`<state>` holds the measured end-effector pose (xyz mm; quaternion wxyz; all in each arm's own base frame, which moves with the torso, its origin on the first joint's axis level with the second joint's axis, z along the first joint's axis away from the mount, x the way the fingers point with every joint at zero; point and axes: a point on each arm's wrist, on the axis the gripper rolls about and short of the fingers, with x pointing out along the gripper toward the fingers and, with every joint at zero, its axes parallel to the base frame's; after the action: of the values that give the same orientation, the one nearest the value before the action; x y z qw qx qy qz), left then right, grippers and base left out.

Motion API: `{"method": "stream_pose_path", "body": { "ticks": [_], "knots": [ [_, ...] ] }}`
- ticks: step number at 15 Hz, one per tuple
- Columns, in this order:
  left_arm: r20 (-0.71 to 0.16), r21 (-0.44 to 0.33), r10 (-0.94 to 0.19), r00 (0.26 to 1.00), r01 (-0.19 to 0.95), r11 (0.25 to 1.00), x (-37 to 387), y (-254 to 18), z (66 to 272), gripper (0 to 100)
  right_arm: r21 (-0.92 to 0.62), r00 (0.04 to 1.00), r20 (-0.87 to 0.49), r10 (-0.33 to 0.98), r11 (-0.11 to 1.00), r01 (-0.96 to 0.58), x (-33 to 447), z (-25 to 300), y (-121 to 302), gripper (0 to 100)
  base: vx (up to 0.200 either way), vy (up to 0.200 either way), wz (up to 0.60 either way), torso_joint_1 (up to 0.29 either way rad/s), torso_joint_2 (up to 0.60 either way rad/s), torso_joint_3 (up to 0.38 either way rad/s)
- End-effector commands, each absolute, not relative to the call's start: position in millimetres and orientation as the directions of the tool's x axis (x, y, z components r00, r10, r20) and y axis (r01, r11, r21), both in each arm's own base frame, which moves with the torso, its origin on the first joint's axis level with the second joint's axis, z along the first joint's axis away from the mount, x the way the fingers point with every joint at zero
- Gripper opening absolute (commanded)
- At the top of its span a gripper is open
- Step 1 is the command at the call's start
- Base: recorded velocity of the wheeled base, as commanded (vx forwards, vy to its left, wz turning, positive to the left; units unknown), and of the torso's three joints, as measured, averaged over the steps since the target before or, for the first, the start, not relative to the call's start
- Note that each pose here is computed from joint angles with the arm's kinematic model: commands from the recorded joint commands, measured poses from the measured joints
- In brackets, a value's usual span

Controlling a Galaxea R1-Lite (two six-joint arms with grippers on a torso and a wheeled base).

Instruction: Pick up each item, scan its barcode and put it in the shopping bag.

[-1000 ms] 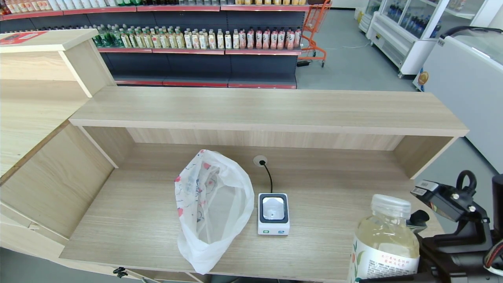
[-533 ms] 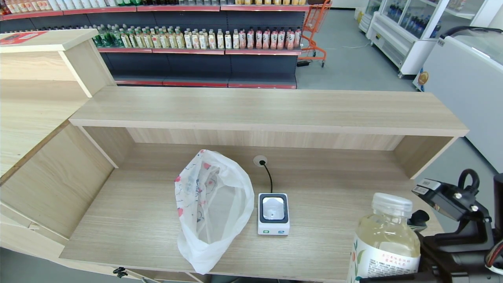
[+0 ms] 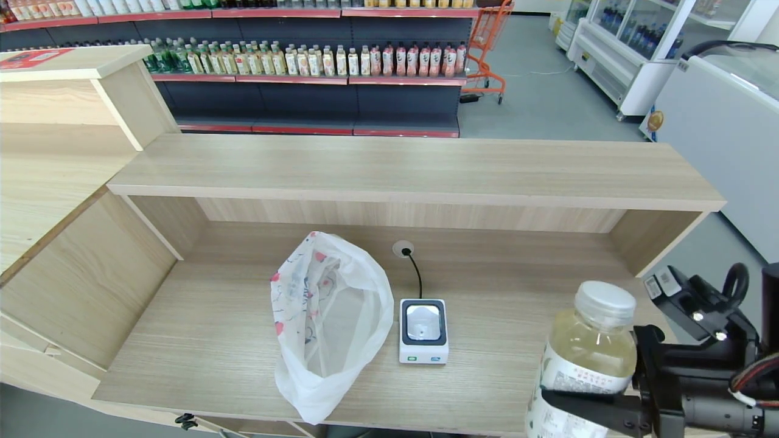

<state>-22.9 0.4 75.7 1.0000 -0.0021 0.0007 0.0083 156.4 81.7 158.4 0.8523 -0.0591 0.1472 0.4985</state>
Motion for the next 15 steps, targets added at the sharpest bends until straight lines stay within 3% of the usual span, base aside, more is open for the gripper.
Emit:
{"method": "stream_pose_path", "body": {
  "ticks": [1, 3, 4, 8, 10, 15],
  "knots": [
    [-0.002, -0.005, 0.017, 1.000, -0.017, 1.000, -22.9, 0.4, 75.6, 100, -0.282, 0.674, -0.329, 0.662, 0.612, -0.739, 182.5, 145.1, 60.4, 0, 0.000, 0.000, 0.00, 0.000, 0.00, 0.000],
    [-0.002, -0.005, 0.017, 1.000, -0.017, 1.000, -22.9, 0.4, 75.6, 100, -0.487, 0.729, -0.273, 0.627, 0.564, -0.667, 201.7, 141.1, 55.7, 0, 0.000, 0.000, 0.00, 0.000, 0.00, 0.000],
    [-0.002, -0.005, 0.017, 1.000, -0.017, 1.000, -22.9, 0.4, 75.6, 100, -0.518, 0.739, -0.257, 0.623, 0.557, -0.649, 208.2, 139.2, 56.7, 0, 0.000, 0.000, 0.00, 0.000, 0.00, 0.000],
    [-0.002, -0.005, 0.017, 1.000, -0.017, 1.000, -22.9, 0.4, 75.6, 100, -0.606, 0.750, -0.127, 0.649, 0.548, -0.576, 238.9, 132.8, 68.0, 0, 0.000, 0.000, 0.00, 0.000, 0.00, 0.000],
    [-0.002, -0.005, 0.017, 1.000, -0.017, 1.000, -22.9, 0.4, 75.6, 100, -0.656, 0.700, -0.017, 0.714, 0.521, -0.547, 257.7, 120.9, 75.9, 0, 0.000, 0.000, 0.00, 0.000, 0.00, 0.000],
    [-0.002, -0.003, 0.017, 1.000, -0.017, 1.000, -22.9, 0.4, 75.6, 100, -0.688, 0.655, 0.014, 0.755, 0.483, -0.542, 264.1, 117.4, 79.1, 0, 0.000, 0.000, 0.00, 0.000, 0.00, 0.000]
  ]
}}
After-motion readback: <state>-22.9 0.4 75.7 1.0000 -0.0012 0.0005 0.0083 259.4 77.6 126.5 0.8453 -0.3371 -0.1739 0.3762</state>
